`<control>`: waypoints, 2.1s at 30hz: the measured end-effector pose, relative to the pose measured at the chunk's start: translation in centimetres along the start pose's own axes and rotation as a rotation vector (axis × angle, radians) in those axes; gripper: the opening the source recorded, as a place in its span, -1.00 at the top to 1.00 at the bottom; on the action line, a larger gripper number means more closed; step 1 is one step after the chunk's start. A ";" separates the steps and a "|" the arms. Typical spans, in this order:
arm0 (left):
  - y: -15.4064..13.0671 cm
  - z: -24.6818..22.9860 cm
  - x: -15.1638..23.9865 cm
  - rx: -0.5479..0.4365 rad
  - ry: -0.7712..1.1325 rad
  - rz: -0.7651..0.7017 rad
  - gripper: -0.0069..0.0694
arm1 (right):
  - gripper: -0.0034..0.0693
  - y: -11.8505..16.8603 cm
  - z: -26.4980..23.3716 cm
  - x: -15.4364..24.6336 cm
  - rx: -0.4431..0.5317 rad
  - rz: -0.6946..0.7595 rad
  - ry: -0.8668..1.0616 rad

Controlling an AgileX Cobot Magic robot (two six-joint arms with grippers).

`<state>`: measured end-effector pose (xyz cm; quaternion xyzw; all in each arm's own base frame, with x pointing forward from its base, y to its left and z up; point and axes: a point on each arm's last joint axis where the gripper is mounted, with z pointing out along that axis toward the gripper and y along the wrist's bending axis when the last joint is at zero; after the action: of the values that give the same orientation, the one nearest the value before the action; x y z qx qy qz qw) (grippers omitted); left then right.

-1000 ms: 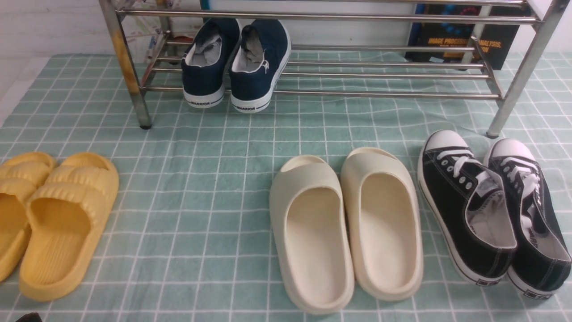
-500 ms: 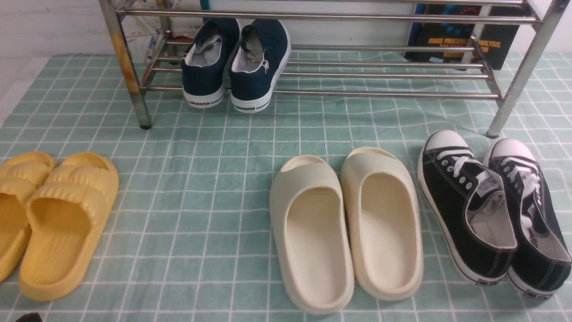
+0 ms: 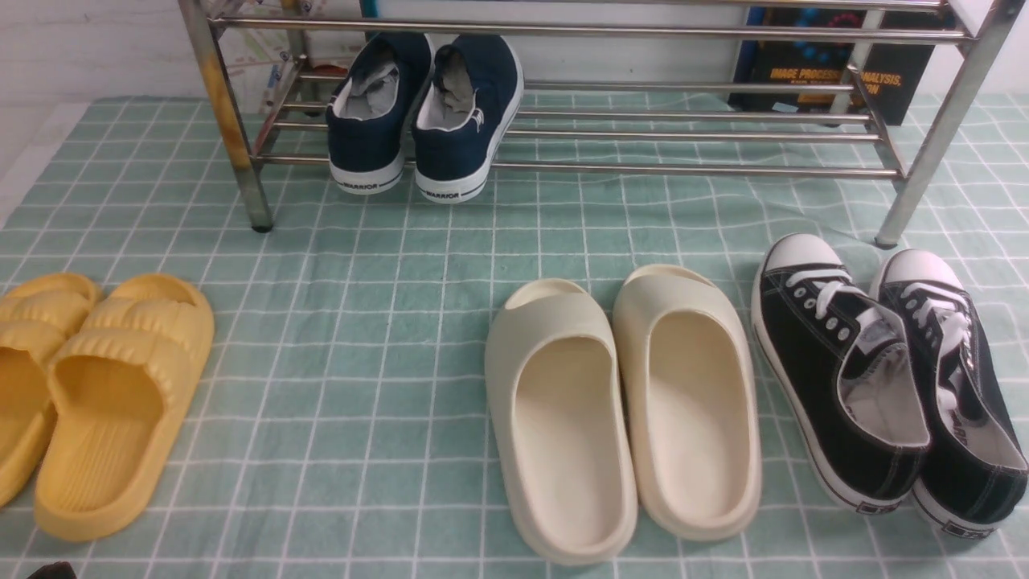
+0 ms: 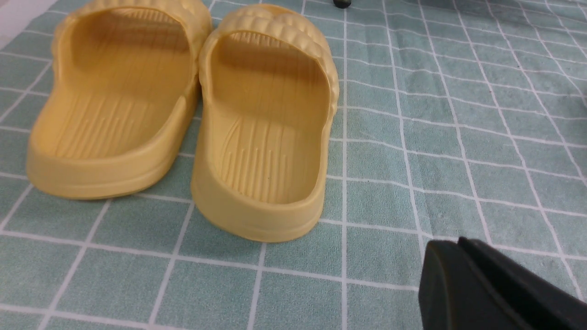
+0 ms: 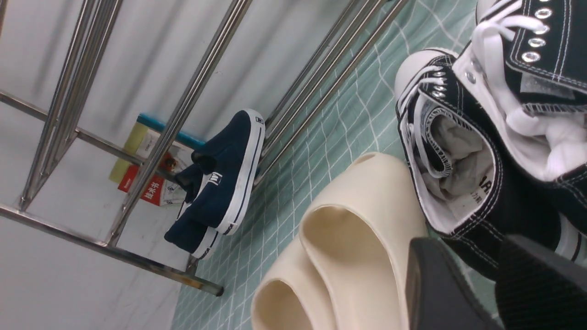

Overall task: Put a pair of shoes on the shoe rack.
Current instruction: Use the right arm to grab the shoe closest to it

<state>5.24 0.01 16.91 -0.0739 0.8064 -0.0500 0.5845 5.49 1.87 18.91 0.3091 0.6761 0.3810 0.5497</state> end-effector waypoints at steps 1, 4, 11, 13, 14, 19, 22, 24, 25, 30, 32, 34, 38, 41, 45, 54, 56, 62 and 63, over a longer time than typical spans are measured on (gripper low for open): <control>0.0 0.0 0.0 0.000 0.000 0.000 0.75 | 0.25 0.0 0.0 0.0 0.000 -0.024 0.000; 0.0 0.0 0.0 0.000 0.000 0.000 0.74 | 0.26 0.3 -0.1 -0.2 -0.008 -0.111 -0.006; 0.0 0.0 0.0 0.000 0.000 0.000 0.72 | 0.62 5.4 -1.5 -3.1 -0.097 -0.489 -0.108; 0.0 0.0 0.0 0.000 0.000 0.000 0.72 | 0.80 7.2 -1.6 -4.2 -0.091 -0.574 -0.110; 0.0 0.0 0.0 0.000 0.000 0.000 0.72 | 0.88 8.2 -1.5 -4.8 -0.082 -0.621 -0.100; 0.0 0.0 0.0 0.000 0.000 0.000 0.70 | 0.92 11.8 -0.4 -7.2 0.000 -0.836 0.023; 0.0 0.0 0.0 0.000 0.000 0.000 0.69 | 0.92 13.0 1.4 -8.7 0.124 -0.984 0.237; 0.0 0.0 0.0 0.000 0.000 0.000 0.68 | 0.92 12.9 2.8 -9.2 0.192 -1.025 0.372; 0.0 0.0 0.0 0.000 0.000 0.000 0.68 | 0.92 13.0 3.5 -9.4 0.215 -1.029 0.429; 0.0 0.0 0.0 0.000 0.000 0.000 0.67 | 0.92 13.4 7.4 -9.2 0.280 -1.035 0.703; 0.0 0.0 0.0 0.000 0.000 0.000 0.66 | 0.92 13.5 8.6 -8.7 0.304 -1.036 0.805; 0.0 0.0 0.0 0.000 0.000 0.000 0.66 | 0.92 13.3 9.8 -8.3 0.339 -1.035 0.890; 0.0 0.0 0.0 0.000 0.000 0.000 0.66 | 0.90 13.7 14.2 -6.8 0.402 -1.021 1.032; 0.0 0.0 0.0 0.000 0.000 0.000 0.66 | 0.83 13.4 16.2 -5.7 0.411 -1.013 1.078; 0.0 0.0 0.0 0.000 0.000 0.000 0.66 | 0.41 11.4 19.7 -3.2 0.449 -1.001 1.176; 0.0 0.0 0.0 0.000 0.000 0.000 0.64 | -0.37 6.9 24.4 1.8 0.528 -1.016 1.292; 0.0 0.0 0.0 0.000 0.000 0.000 0.63 | -0.38 5.9 25.0 2.8 0.569 -1.016 1.312; 0.0 0.0 0.0 0.000 0.000 0.000 0.62 | 0.05 5.1 25.2 4.6 0.596 -1.044 1.363; 0.0 0.0 0.0 0.000 0.000 0.000 0.61 | 0.23 5.3 25.2 4.8 0.591 -1.062 1.364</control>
<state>5.24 0.01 16.91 -0.0739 0.8064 -0.0500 0.5845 29.18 13.05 18.40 -0.2065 0.9779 -0.0105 0.0324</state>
